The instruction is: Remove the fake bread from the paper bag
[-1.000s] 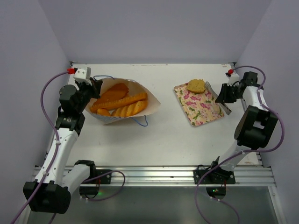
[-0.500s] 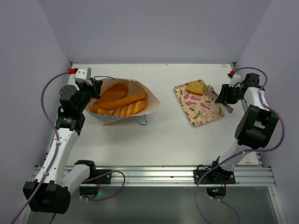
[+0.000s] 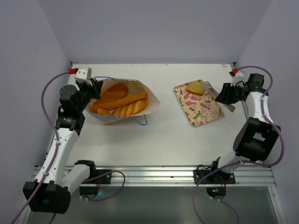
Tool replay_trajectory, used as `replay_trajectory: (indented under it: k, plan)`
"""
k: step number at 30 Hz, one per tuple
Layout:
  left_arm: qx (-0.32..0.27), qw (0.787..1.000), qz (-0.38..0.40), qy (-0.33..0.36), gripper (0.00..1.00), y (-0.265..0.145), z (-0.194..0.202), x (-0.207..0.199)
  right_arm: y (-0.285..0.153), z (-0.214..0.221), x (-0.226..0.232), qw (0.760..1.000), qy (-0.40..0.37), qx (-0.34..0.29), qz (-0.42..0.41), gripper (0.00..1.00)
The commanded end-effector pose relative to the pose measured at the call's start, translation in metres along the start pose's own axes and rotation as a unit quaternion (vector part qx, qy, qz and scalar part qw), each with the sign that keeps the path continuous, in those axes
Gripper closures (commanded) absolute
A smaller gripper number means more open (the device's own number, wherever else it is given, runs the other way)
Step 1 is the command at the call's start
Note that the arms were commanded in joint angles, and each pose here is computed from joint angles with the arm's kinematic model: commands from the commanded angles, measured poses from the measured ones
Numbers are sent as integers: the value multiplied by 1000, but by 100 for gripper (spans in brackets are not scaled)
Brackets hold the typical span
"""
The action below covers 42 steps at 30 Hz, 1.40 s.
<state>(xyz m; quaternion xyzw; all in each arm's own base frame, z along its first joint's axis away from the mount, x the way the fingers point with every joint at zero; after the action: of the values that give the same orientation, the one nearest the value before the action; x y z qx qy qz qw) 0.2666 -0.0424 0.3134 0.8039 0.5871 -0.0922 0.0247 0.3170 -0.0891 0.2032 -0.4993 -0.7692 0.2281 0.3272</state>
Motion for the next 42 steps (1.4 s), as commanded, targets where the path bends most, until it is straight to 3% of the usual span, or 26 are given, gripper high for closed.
replay_trajectory:
  k: [1, 11, 16, 24, 28, 32, 35, 42]
  plan:
    - [-17, 1000, 11, 13, 100, -3, -16, -3, -22, -6, 26, 997, -43, -45, -50, 60]
    - [-22, 999, 40, 21, 100, -5, -20, -9, -77, -11, 87, 982, -120, -87, -119, 60]
    - [-28, 998, 55, 30, 100, -8, -27, -12, -103, -26, 140, 957, -214, -111, -164, 60]
    - [-30, 994, 104, 27, 100, -15, -21, -22, -131, -54, 253, 883, -352, -121, -284, 61]
    - [-27, 991, 126, 22, 100, -20, -7, -25, -130, -45, 286, 847, -404, -108, -328, 61]
    - [-15, 989, 147, 10, 100, -23, -2, -29, -120, -19, 315, 803, -466, -54, -368, 62]
    - [-14, 989, 148, 0, 100, -25, -1, -30, -114, -4, 334, 774, -517, -36, -363, 62]
    - [-13, 989, 141, -36, 100, -29, -1, -33, -79, -4, 357, 766, -588, 3, -260, 63]
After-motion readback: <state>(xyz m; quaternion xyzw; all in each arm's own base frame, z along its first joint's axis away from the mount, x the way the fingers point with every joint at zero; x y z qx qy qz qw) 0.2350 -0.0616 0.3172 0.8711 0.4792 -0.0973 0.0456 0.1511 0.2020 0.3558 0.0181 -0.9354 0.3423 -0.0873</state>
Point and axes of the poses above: each gripper's point midway between its finger pads, its own y axis out along the fingers, its own x axis along the line the jaws close on, z = x × y, the point moved 9 cm from there along -y, back along the fingers, and after that the axes turned 4 degrees about -y, right-handed, at the moved point
